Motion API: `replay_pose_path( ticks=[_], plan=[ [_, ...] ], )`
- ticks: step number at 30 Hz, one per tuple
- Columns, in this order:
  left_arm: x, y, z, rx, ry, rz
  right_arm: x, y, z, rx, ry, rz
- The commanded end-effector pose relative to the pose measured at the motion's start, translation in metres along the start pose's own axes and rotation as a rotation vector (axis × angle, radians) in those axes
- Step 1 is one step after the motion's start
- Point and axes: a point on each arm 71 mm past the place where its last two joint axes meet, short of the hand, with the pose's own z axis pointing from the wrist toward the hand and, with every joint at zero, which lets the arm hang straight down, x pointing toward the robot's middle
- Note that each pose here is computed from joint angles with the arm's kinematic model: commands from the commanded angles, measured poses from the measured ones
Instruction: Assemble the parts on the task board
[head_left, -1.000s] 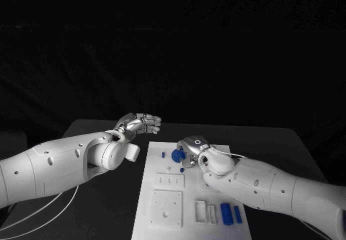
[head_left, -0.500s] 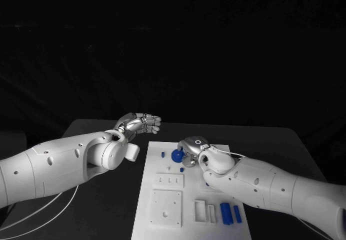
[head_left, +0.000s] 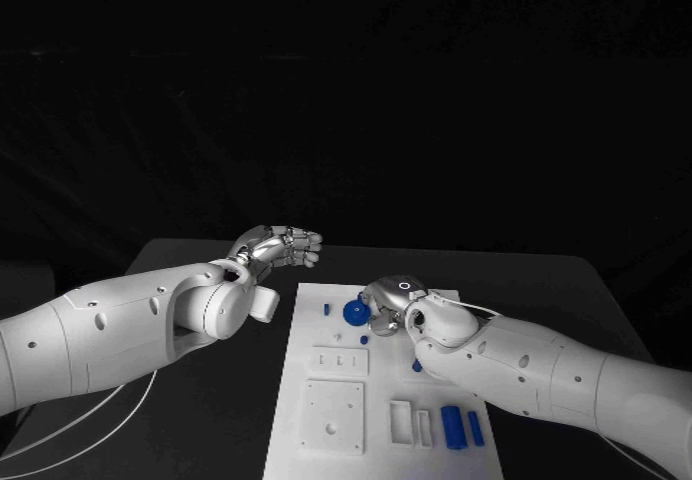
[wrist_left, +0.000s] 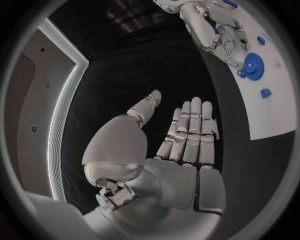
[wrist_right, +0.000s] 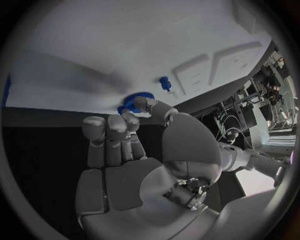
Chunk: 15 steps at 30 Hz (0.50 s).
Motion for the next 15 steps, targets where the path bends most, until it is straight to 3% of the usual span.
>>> replay_pose_path(
  ticks=[1,7,15],
  plan=[
    [0.0006,-0.002,0.0001,0.014,0.004,0.001,0.004,-0.005,-0.004,0.004,0.027,0.002],
    [-0.0015,-0.0018,-0.0008,0.013,0.001,0.002,-0.003,-0.016,-0.012,0.012,-0.005,0.035],
    [-0.004,-0.0018,-0.0016,0.015,-0.004,0.002,-0.034,-0.041,-0.028,-0.027,-0.16,0.222]
  ],
)
